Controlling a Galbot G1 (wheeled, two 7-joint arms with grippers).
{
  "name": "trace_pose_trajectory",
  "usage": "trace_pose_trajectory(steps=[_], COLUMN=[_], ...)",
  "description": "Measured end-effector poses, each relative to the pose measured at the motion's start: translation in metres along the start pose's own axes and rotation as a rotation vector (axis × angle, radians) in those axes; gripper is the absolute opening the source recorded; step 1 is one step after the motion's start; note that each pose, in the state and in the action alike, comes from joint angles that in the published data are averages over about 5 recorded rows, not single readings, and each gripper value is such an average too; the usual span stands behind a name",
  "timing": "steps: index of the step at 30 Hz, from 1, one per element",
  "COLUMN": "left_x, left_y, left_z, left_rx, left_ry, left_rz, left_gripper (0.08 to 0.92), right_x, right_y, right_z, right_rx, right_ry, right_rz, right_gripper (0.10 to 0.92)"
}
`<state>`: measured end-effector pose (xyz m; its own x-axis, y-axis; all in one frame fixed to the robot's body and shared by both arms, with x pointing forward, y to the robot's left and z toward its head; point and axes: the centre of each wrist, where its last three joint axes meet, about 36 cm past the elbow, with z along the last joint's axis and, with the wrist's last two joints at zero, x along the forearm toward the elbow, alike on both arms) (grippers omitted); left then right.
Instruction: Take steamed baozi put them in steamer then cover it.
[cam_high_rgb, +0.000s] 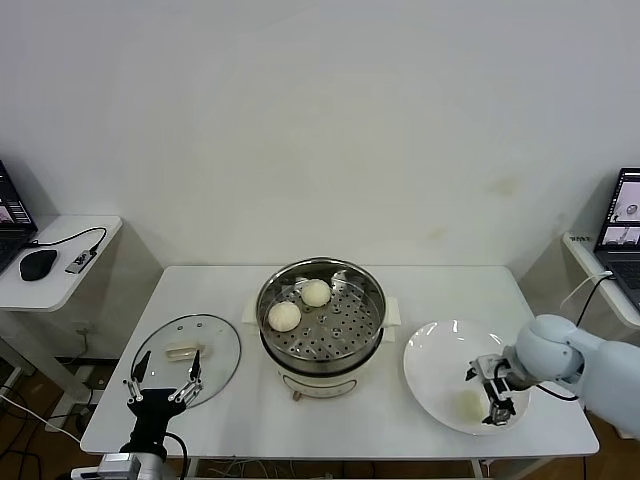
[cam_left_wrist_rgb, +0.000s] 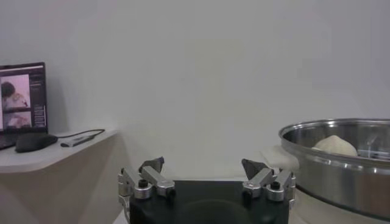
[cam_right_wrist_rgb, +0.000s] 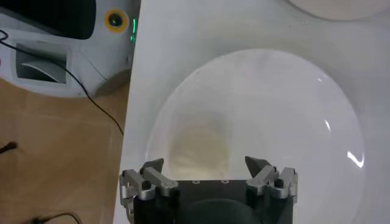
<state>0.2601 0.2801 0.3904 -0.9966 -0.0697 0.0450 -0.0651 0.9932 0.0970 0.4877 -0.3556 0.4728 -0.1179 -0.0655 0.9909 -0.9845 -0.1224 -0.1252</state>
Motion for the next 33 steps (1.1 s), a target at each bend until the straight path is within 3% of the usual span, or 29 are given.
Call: trace_pose_trajectory(steps=[14, 25, 33], left_x=[-0.002, -0.003, -0.006], left_y=[0.001, 0.0, 0.001], left_z=[0.001, -0.001, -0.003], left_rx=[-0.001, -0.001, -0.009], left_ry=[-0.001, -0.007, -0.013], left_rz=[-0.001, 0.001, 0.008], left_gripper=[0.823, 0.823, 0.823], right_x=[-0.014, 0.003, 0.055], right_y=[-0.002, -0.017, -0.05], right_z=[0.003, 0.005, 0.013], right_rx=[-0.017, -0.034, -0.084], right_ry=[0.008, -0.006, -0.031], right_rz=[0.001, 0.03, 0.096], right_gripper=[0.628, 0.594, 0.6])
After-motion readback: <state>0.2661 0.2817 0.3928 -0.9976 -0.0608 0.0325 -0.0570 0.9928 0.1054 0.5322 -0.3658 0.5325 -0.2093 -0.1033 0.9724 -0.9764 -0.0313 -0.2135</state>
